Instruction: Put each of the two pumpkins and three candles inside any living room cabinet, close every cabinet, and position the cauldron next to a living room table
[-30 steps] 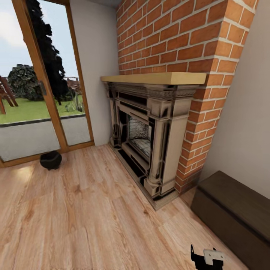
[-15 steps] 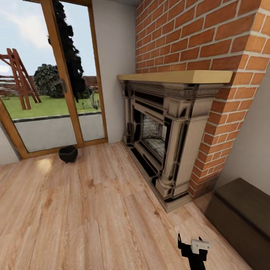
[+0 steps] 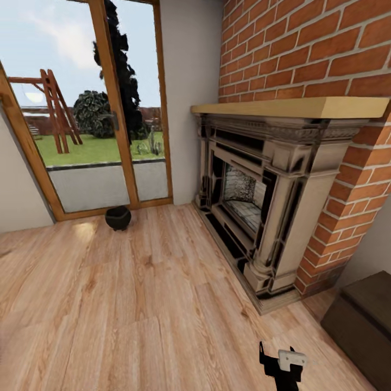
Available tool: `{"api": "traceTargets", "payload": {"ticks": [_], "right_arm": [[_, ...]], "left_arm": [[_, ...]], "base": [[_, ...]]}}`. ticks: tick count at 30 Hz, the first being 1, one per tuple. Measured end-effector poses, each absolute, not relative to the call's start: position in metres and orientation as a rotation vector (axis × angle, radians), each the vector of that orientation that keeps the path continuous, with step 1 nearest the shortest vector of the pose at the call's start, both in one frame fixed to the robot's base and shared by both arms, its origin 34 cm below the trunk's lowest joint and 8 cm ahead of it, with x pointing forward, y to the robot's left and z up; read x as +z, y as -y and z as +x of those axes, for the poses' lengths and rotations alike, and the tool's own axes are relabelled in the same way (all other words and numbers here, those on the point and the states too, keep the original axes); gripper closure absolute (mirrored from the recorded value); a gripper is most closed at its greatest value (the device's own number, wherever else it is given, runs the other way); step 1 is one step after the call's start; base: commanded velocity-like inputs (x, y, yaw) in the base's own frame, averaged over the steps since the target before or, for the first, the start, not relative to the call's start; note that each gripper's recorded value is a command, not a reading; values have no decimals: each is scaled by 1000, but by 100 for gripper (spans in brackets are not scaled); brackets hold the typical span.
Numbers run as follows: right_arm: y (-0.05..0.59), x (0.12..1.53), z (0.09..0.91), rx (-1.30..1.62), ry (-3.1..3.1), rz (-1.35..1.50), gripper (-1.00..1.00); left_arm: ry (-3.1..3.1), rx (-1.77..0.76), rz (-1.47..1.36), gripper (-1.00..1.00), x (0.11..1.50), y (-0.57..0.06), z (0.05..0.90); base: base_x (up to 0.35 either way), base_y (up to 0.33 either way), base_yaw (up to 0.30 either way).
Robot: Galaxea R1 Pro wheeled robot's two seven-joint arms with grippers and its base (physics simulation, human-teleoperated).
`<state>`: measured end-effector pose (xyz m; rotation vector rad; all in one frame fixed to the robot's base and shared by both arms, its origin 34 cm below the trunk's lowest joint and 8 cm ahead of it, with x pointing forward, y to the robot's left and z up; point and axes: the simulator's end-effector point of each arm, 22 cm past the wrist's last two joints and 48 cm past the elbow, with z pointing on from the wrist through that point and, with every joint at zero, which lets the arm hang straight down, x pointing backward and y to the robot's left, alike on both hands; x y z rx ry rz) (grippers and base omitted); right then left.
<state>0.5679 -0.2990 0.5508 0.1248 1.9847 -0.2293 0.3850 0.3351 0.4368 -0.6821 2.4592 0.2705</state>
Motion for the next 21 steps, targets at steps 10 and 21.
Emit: {"api": "traceTargets", "payload": {"ticks": [10, 21], "right_arm": [[299, 544, 561, -234, -2009, 103, -100], [297, 544, 561, -231, -2009, 103, -100]], "left_arm": [[-2492, 242, -579, -100, 435, -320, 386], [-2503, 221, -540, -100, 434, -307, 387]], "base": [[234, 253, 11], [13, 11, 160]]}}
